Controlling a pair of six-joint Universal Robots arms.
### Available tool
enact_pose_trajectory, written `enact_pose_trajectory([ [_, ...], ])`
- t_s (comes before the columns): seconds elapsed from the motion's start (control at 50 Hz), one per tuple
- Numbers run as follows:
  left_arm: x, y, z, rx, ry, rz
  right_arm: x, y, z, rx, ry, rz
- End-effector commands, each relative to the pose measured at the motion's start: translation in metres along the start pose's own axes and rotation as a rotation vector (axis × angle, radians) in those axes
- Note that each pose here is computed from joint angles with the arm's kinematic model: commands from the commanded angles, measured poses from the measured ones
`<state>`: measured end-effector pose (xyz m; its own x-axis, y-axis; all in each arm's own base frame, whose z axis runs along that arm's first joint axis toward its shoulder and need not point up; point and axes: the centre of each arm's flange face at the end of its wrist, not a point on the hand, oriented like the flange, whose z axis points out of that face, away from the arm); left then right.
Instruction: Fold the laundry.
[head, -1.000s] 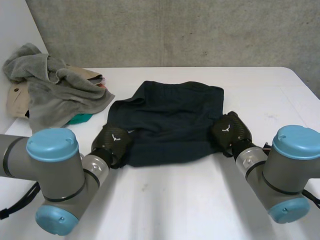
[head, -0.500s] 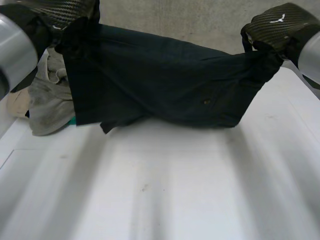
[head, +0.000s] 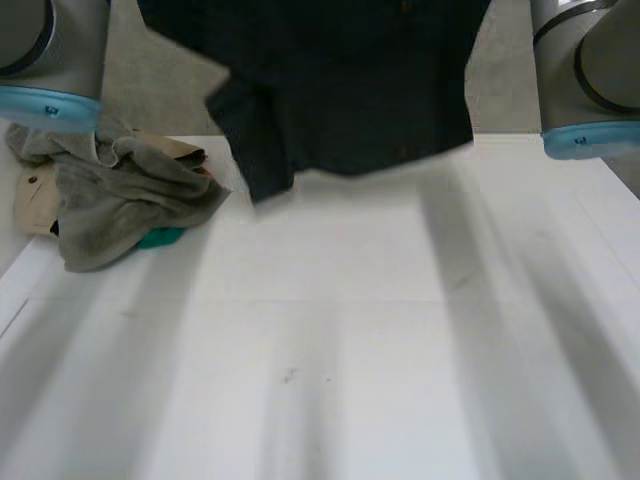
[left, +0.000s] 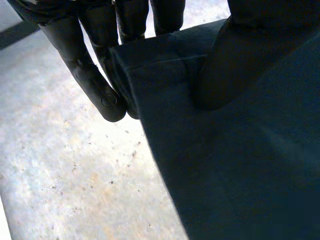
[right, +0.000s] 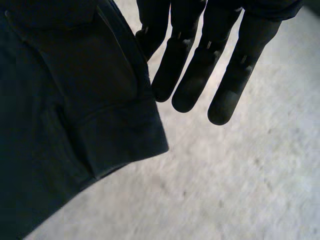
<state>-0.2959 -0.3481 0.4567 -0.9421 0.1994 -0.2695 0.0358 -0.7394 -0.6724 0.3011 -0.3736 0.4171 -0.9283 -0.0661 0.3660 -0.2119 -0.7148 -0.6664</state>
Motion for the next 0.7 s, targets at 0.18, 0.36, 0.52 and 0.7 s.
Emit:
enact_pose_trajectory([
  [0.18,0.049,0.105,-0.118,-0.532,0.188,-0.047,-0.049,0.102,-0.085,-0.400,-0.261,-0.004],
  [0.36,0.090,0.136,-0.213,-0.819,0.360,-0.086,-0.075,0.145,-0.175,-0.664,-0.442,-0.066],
  [0.52,0.081,0.072,-0.264,-0.982,0.506,-0.083,-0.050,0.105,-0.225,-0.821,-0.620,-0.202],
  [0.7,0.057,-0.017,-0.341,-1.218,0.827,0.009,-0.002,0.029,-0.287,-1.031,-0.885,-0.318],
])
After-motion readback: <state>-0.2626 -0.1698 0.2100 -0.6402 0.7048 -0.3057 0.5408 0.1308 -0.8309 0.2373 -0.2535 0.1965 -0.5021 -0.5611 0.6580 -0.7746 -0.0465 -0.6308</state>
